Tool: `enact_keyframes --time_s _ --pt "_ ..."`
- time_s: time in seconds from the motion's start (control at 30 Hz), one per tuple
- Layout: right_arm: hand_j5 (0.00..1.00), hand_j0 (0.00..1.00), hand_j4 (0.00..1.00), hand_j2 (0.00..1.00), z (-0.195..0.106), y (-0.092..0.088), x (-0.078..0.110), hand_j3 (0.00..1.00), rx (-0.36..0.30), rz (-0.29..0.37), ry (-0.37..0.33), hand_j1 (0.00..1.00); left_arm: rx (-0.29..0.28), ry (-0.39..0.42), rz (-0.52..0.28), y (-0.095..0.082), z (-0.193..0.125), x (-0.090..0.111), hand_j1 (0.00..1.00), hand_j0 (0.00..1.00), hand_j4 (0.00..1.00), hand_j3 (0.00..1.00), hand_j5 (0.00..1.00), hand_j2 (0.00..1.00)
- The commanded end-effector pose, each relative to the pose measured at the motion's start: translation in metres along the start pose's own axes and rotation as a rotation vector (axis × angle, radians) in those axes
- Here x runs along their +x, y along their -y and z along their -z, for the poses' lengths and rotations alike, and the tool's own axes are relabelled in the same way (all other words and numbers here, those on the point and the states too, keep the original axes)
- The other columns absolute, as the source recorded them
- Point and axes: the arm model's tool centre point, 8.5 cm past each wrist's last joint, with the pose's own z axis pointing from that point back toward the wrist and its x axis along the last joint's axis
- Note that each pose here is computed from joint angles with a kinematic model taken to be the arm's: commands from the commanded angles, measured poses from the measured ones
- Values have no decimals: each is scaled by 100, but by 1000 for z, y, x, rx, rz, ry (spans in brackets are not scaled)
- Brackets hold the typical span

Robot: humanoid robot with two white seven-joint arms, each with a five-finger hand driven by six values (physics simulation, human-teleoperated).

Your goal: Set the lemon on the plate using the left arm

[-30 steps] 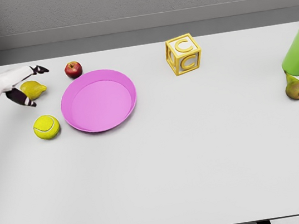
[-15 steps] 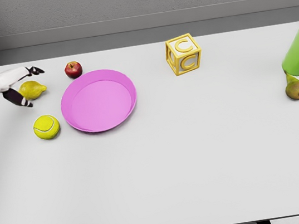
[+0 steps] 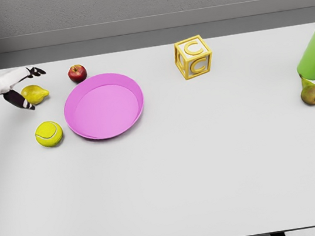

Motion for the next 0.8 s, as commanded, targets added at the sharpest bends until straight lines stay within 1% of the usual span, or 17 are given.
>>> enact_keyframes --time_s 0.0,0.03,0.1,0.17,0.23,0.5,0.53,0.57,0.77 --pt "100 100 100 100 0 0 0 100 0 1 0 100 4 -3 -8 1 2 0 92 92 92 92 92 92" --pt "100 100 100 100 0 0 0 100 0 1 0 100 -2 -8 -16 5 5 -2 92 92 92 92 92 92" --pt "100 100 100 100 0 0 0 100 0 1 0 100 -2 -11 -19 5 5 -2 92 92 92 92 92 92" --pt "100 100 100 100 0 0 0 100 0 1 0 100 3 -14 -20 1 5 -3 92 92 92 92 92 92" --pt "100 100 100 100 0 0 0 100 0 1 0 100 1 -20 -25 6 9 -2 92 92 92 92 92 92" --pt "100 100 100 100 0 0 0 100 0 1 0 100 -6 -29 -26 8 14 -1 92 92 92 92 92 92" --pt "100 100 100 100 0 0 0 100 0 1 0 100 -9 -23 -26 10 16 3 92 92 92 92 92 92" --pt "100 100 100 100 0 0 0 100 0 1 0 100 -14 -29 -29 12 17 0 92 92 92 92 92 92" --pt "100 100 100 100 0 0 0 100 0 1 0 100 -13 -35 -30 9 19 2 92 92 92 92 92 92"
